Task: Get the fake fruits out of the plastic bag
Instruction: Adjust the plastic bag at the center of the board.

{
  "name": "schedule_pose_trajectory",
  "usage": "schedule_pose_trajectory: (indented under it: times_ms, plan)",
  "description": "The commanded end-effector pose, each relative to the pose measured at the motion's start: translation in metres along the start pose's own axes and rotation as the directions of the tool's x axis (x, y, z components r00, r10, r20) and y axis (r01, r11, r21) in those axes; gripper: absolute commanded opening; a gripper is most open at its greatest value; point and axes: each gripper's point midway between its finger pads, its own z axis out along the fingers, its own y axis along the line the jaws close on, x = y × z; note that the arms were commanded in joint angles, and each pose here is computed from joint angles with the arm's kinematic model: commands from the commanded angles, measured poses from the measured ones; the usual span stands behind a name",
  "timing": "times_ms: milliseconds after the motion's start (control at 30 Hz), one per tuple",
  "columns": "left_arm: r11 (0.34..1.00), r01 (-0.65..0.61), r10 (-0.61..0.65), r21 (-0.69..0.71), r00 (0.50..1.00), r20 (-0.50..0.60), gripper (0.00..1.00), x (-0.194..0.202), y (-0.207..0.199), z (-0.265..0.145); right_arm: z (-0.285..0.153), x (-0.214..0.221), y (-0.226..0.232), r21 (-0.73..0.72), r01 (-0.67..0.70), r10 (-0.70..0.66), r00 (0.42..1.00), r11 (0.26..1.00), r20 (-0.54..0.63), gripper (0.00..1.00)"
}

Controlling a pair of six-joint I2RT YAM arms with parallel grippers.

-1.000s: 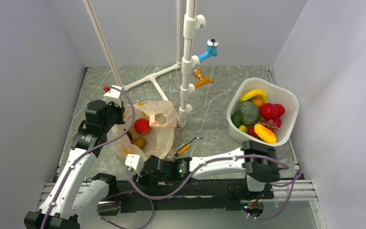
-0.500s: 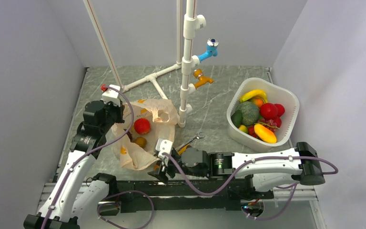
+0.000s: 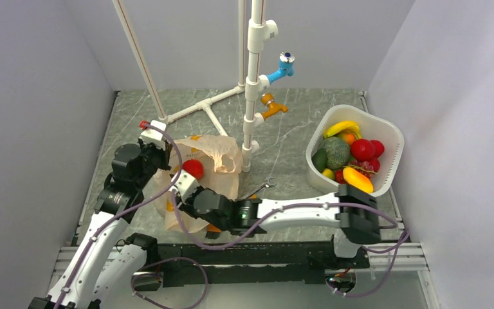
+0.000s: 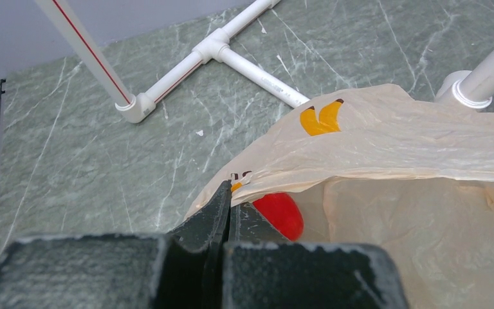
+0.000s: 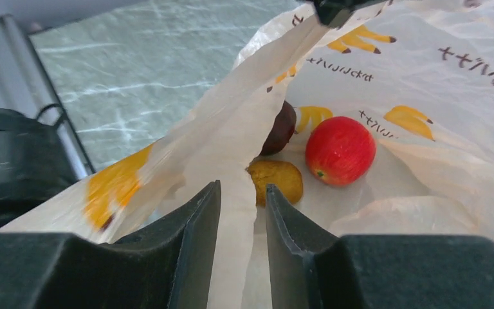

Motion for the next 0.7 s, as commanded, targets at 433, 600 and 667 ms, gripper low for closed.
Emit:
schedule_pose_trajectory:
  times_ms: [433,600,667]
  plan:
    - [0.999,-0.007,0.009,-0.04,0.999,0.051,0.0,-0.014,0.007,0.001,0.049,0.112,0.066,-0.164,-0.055,0.019,0.977,0.985,-0.214,0.31]
    - [1.0,-0.008,0.01,-0.03,0.998,0.054,0.0,-0.015,0.004,0.001,0.037,0.076,0.038,-0.104,-0.071,0.057,0.989,0.992,-0.138,0.37]
    - [1.0,-0.01,0.012,-0.029,0.999,0.051,0.0,-0.014,0.004,0.001,0.032,0.063,0.024,-0.066,-0.071,0.064,0.992,0.995,-0.111,0.4]
